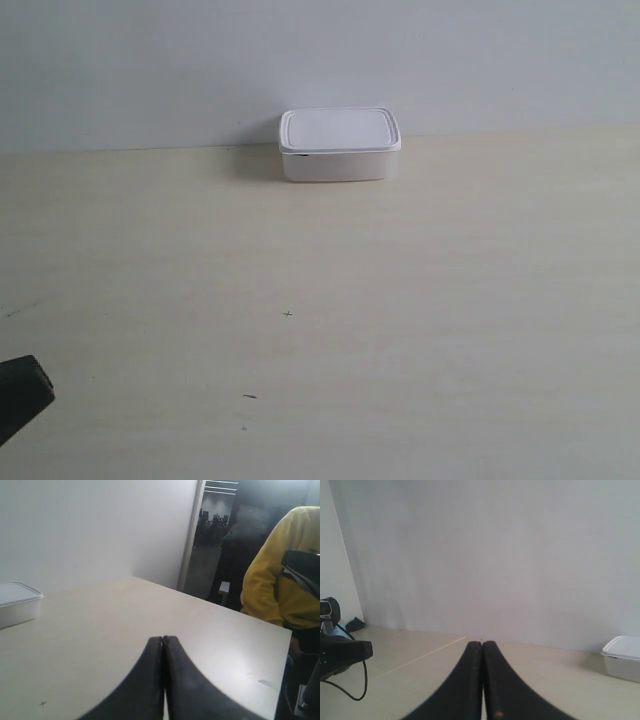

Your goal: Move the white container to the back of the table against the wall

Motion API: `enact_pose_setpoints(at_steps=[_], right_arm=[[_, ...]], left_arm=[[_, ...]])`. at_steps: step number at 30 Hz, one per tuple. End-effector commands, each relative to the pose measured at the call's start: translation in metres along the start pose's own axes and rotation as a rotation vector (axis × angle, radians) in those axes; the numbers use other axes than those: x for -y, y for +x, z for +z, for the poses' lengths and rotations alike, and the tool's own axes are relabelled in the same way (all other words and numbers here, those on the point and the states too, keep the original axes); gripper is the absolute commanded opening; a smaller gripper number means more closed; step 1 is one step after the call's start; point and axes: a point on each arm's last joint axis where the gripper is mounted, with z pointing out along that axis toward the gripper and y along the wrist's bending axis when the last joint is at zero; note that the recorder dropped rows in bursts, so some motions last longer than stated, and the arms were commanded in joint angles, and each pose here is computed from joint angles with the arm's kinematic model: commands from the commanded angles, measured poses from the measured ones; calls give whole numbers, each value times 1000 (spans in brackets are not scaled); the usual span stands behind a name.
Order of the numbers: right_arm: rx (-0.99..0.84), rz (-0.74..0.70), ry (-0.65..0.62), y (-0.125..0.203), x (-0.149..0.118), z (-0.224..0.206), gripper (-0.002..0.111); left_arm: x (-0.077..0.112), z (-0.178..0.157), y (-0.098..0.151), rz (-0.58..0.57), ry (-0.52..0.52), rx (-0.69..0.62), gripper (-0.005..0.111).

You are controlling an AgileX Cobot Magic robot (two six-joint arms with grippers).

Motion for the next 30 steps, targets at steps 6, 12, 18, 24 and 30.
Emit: enact_pose_setpoints(at_steps=[6,12,18,24,30], right_arm=[[-37,-70,-53,5,-5,-1,0],[-34,-2,-57,4,-5,-1,0],[-34,-2,-57,4,-5,-1,0],[-34,-2,-57,4,-5,-1,0],[-34,-2,-57,4,-5,-1,0]], left_arm=[[-12,-3,9,-115,-72,-95,0],[5,-4,15,-118,114,-175,0],[55,-32,30,-9,747,-374,0],[64,-48,36,-32,921,-491,0],[71,-66,40,-25,1113,-604,0]])
